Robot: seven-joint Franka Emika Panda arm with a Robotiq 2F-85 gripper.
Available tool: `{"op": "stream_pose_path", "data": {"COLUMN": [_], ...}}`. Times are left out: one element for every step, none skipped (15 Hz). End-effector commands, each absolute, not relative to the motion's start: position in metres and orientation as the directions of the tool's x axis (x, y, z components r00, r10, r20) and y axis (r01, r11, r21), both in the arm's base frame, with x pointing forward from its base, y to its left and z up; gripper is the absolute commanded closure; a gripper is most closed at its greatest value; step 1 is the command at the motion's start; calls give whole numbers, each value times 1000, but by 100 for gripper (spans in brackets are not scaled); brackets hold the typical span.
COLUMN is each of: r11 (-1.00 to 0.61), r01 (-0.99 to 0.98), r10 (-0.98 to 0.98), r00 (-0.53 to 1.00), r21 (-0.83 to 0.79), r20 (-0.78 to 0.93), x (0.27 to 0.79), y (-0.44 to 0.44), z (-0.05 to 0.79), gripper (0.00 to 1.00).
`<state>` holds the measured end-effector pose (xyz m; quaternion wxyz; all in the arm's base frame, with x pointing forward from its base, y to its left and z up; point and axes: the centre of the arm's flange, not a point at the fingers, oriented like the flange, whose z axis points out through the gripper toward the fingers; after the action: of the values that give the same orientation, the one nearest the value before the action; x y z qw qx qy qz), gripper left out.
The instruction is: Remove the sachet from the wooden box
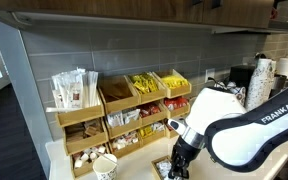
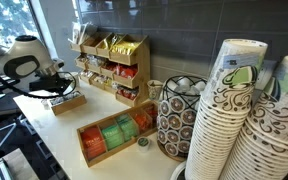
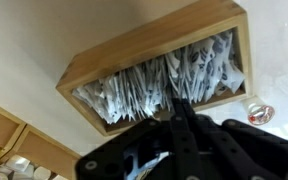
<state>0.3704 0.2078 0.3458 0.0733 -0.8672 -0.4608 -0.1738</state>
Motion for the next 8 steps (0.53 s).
{"op": "stream_pose_path", "data": {"r11": [-556, -556, -556, -556, -555, -556, -556, -557], "r01": [831, 831, 831, 831, 831, 831, 830, 830], "r10": [782, 781, 781, 781, 781, 781, 781, 780], "r00": [509, 508, 508, 508, 508, 508, 509, 509], "r21": [33, 33, 33, 32, 32, 33, 34, 34], "r20": [360, 362, 363, 363, 363, 363, 363, 364], "x": [372, 372, 372, 372, 372, 372, 372, 372], "y": [207, 207, 207, 207, 207, 207, 206, 206], "z": [349, 349, 349, 349, 349, 349, 350, 350], "gripper": [73, 71, 79, 90, 91, 96, 100, 100]}}
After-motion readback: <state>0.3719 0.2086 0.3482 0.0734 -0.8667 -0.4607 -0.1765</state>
